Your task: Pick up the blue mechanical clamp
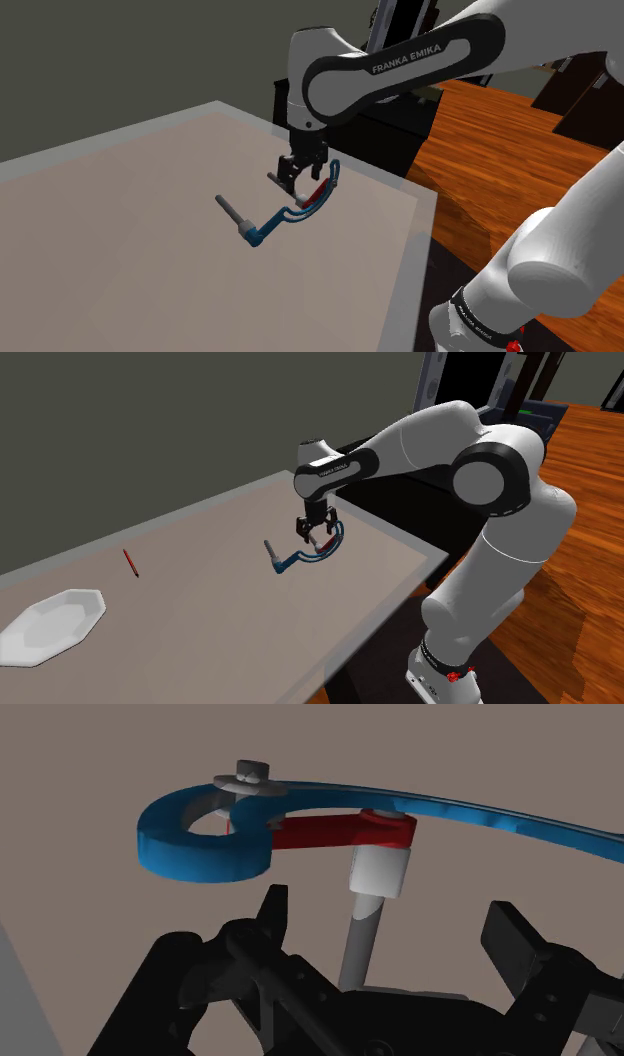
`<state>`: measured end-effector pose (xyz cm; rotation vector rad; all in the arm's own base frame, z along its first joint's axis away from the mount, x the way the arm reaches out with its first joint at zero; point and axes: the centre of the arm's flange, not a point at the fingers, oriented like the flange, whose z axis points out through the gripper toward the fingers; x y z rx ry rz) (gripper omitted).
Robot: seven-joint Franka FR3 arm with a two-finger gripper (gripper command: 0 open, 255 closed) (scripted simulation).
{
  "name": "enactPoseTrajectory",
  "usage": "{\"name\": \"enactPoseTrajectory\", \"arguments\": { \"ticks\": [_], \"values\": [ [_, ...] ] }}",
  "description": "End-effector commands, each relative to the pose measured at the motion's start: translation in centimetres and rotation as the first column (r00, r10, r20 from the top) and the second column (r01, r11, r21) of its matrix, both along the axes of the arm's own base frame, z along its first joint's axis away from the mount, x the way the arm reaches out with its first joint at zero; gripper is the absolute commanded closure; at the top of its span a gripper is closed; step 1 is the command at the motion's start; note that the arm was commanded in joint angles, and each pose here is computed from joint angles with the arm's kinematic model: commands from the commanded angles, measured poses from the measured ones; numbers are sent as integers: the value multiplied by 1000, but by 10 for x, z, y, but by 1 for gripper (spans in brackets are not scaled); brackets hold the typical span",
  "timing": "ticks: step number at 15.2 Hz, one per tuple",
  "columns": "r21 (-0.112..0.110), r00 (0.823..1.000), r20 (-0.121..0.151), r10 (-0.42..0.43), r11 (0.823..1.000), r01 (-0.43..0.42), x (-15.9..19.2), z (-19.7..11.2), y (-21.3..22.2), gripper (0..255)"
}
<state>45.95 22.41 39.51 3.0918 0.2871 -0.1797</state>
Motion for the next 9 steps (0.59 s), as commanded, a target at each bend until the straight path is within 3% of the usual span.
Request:
{"name": "enactPoseTrajectory", "arguments": {
  "ticks": [1,6,7,9],
  "values": [
    [0,1000,0,0,1000,0,1,-12,0,0],
    [0,1000,0,0,1000,0,1,-31,0,0],
    [0,1000,0,0,1000,0,1,-30,0,255],
    [0,1000,0,0,1000,0,1,-30,0,255]
  ]
}}
